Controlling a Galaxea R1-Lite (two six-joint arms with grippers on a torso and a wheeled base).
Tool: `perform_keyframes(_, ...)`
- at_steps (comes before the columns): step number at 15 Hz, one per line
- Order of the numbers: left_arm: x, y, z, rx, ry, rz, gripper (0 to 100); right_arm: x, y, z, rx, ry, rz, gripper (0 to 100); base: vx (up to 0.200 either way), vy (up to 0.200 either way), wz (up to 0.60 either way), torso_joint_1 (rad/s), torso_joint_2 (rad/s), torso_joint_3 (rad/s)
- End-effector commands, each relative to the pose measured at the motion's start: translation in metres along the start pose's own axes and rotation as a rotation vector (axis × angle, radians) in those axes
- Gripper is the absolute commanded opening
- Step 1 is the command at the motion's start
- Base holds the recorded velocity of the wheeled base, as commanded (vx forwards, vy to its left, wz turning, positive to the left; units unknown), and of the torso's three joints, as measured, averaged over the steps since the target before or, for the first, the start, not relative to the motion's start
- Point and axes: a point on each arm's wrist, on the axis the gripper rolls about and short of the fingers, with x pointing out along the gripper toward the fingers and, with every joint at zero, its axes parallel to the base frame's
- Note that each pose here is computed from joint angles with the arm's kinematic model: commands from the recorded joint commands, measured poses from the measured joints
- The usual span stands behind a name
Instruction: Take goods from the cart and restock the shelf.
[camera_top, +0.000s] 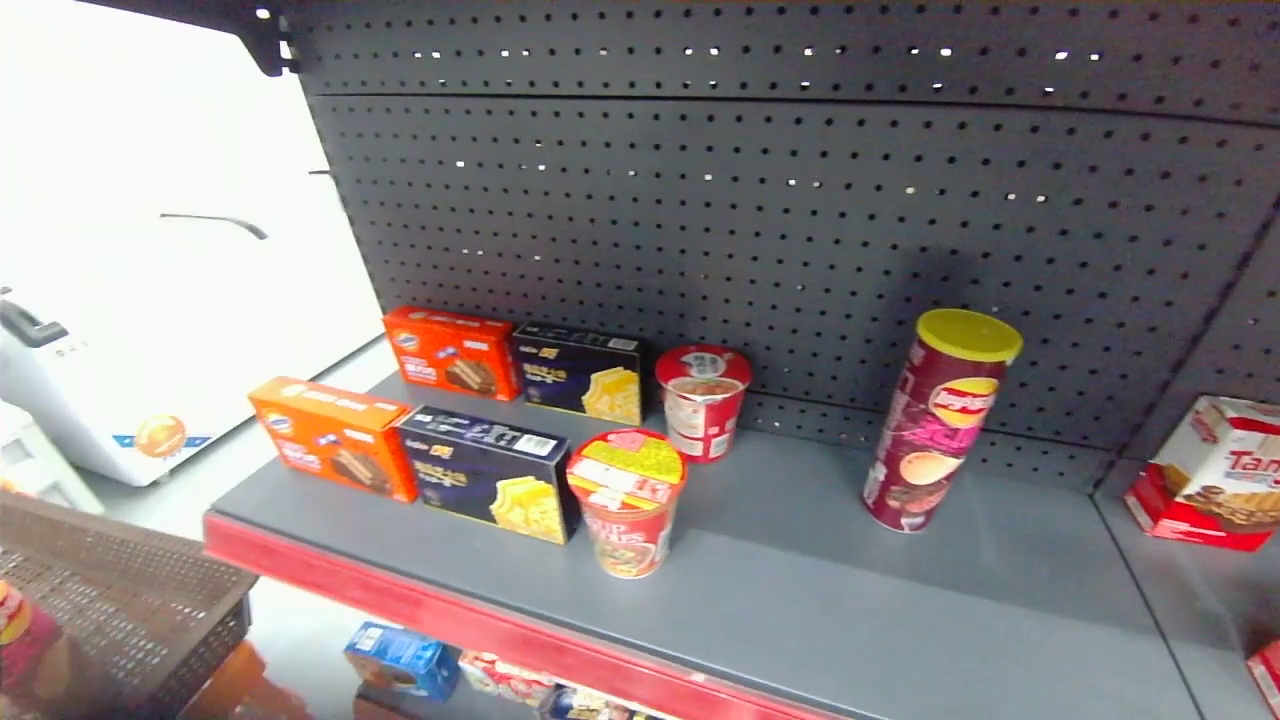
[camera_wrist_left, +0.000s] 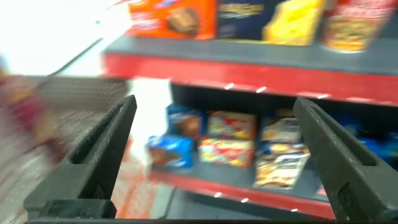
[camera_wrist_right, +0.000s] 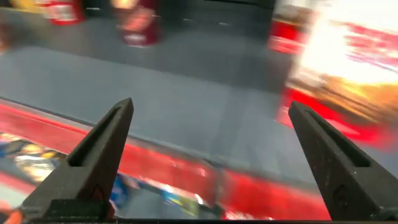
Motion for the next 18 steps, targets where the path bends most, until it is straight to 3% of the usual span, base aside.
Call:
perform_keyframes(1, 0.0, 0.0, 0.0, 0.0, 0.002, 0.0, 100, 0.0, 0.0, 0.0, 0.0, 0.0, 0.001, 100, 0.0, 0.0, 0.6, -0.002, 0.0, 0.002)
perform_keyframes(10, 0.0, 0.0, 0.0, 0.003, 0.001, 0.0, 100, 0.0, 0.0, 0.0, 0.003, 0.0, -0.001, 100, 0.0, 0.0, 0.6, 0.003, 0.0, 0.002)
perform_keyframes(14, 0.0, 0.0, 0.002, 0.013, -0.012, 0.007, 100, 0.0, 0.0, 0.0, 0.003, 0.0, 0.001, 100, 0.0, 0.0, 0.0, 0.0, 0.0, 0.0)
perform_keyframes(16, -0.005, 0.0, 0.028, 0.101, -0.05, -0.001, 100, 0.0, 0.0, 0.0, 0.003, 0.0, -0.001, 100, 0.0, 0.0, 0.0, 0.0, 0.0, 0.0)
perform_keyframes(17, -0.005, 0.0, 0.028, 0.101, -0.05, -0.001, 100, 0.0, 0.0, 0.0, 0.003, 0.0, -0.001, 100, 0.0, 0.0, 0.0, 0.0, 0.0, 0.0)
perform_keyframes(18, 0.012, 0.002, 0.091, 0.108, 0.026, 0.015, 100, 0.0, 0.0, 0.0, 0.003, 0.0, 0.001, 100, 0.0, 0.0, 0.0, 0.0, 0.0, 0.0)
